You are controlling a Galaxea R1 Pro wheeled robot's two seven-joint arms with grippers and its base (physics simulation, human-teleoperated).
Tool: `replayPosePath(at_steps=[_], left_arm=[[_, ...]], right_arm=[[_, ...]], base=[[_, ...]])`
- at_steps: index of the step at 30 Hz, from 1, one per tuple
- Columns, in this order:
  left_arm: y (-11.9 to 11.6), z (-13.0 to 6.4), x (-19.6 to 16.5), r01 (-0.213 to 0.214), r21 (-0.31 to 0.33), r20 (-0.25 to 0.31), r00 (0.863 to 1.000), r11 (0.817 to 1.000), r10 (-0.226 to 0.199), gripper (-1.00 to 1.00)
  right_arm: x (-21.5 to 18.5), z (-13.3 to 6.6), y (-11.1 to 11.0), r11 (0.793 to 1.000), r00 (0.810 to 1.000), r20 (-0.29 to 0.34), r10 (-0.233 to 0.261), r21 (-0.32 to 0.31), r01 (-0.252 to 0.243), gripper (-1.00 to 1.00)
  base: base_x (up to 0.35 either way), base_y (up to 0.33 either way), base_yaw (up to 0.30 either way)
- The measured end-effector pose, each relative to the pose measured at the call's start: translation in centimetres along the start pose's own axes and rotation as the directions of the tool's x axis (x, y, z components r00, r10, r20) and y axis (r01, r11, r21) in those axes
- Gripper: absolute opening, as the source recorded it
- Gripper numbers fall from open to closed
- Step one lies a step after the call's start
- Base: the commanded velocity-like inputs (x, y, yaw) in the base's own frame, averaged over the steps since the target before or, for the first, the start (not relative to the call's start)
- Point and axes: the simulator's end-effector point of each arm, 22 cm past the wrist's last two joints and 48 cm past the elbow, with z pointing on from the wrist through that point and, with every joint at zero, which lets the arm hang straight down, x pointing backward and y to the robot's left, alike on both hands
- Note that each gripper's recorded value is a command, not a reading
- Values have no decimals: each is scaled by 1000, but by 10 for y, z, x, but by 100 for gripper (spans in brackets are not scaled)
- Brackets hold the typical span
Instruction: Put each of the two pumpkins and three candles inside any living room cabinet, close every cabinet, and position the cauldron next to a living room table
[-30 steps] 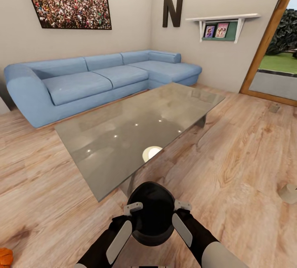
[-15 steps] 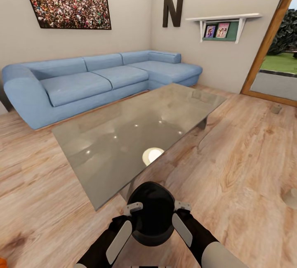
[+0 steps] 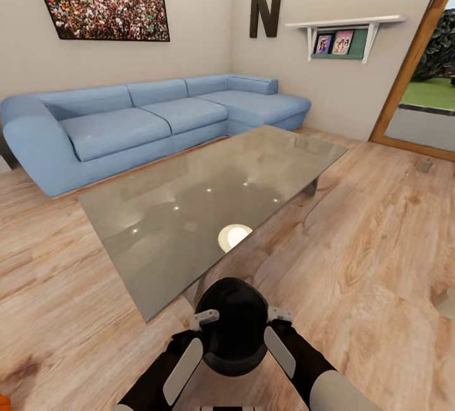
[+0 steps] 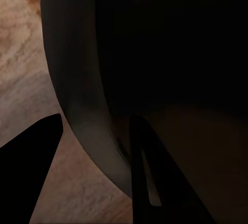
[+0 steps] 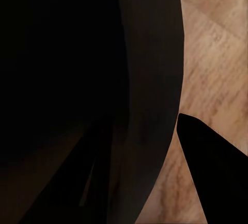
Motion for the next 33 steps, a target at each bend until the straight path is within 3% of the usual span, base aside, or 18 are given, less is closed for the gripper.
replayPosePath(at_steps=[33], left_arm=[[9, 19, 22, 7, -15, -56, 998, 1000, -8, -100]], right_arm=[[25, 21, -5, 1000, 998, -57, 2, 11, -2, -100]], base=[[0, 0, 0]])
